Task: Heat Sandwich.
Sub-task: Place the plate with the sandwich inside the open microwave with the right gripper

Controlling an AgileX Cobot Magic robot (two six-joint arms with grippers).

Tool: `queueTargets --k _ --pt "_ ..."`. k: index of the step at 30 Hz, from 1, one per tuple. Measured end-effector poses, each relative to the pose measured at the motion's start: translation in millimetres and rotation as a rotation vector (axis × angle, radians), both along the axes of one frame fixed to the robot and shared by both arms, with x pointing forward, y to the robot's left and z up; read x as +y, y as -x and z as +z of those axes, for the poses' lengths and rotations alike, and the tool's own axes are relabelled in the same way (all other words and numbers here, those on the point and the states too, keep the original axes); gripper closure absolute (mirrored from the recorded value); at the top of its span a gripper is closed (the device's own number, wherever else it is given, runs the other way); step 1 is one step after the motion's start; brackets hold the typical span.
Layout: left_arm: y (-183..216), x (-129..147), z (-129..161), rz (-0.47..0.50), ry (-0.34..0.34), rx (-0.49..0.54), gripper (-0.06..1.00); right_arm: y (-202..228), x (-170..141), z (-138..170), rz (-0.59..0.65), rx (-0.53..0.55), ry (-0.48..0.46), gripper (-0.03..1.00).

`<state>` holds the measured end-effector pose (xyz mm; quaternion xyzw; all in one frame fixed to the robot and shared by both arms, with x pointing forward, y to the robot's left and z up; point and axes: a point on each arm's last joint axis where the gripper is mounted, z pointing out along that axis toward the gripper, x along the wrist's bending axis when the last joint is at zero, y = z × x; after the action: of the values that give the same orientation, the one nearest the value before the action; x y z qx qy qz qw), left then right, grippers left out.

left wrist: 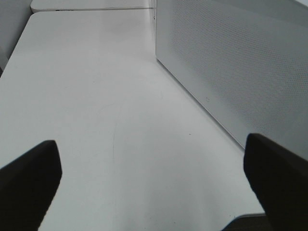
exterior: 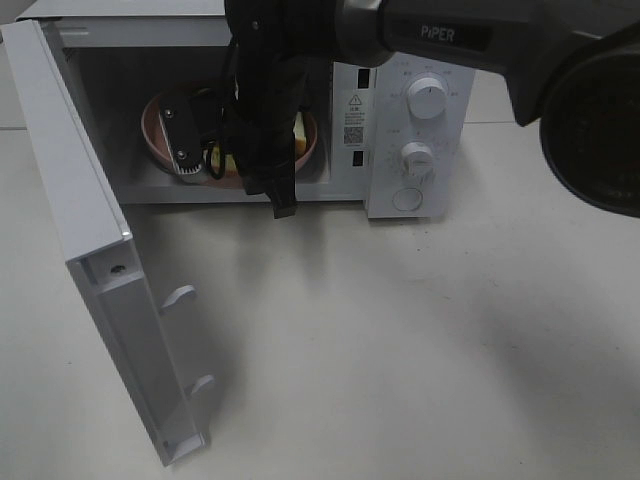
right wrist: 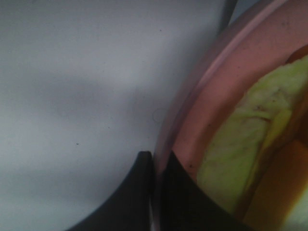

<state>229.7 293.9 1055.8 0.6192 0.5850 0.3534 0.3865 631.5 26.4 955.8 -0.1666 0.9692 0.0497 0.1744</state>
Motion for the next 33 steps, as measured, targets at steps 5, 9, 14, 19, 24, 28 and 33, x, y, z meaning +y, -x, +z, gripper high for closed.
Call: queueTargets --k 5,9,14,19,24,28,33 --pt "0.0 0.1 0.0 0.001 -0.001 0.0 -0.03 -6.9 -6.3 -1.1 -0.016 -0.009 -0.006 0.94" --pt "0.0 0.2 0.0 0.001 -0.002 0.0 -0.03 -11.5 -9.2 -1.4 -0.02 -0.025 -0.015 0.94" --pt "0.0 0.2 0.0 0.001 -0.002 0.0 -0.03 -14.2 -9.7 -8.2 -0.017 -0.028 -0.007 0.94" --pt "0.0 0.2 0.0 0.001 -0.002 0.0 -0.03 -17.0 -8.0 -18.1 -0.015 -0.033 -0.011 0.94" --pt "0.0 0.2 0.0 0.001 -0.002 0.0 -0.03 -18.1 -7.5 -18.1 -0.013 -0.045 -0.016 0.93" --pt "0.0 0.3 0.0 0.002 -0.003 0.0 -0.03 -21.3 -8.4 -16.5 -0.05 -0.066 -0.032 0.88" --pt "0.0 0.3 0.0 0.002 -0.003 0.0 -0.03 -23.7 -8.7 -14.6 -0.09 -0.083 -0.049 0.77"
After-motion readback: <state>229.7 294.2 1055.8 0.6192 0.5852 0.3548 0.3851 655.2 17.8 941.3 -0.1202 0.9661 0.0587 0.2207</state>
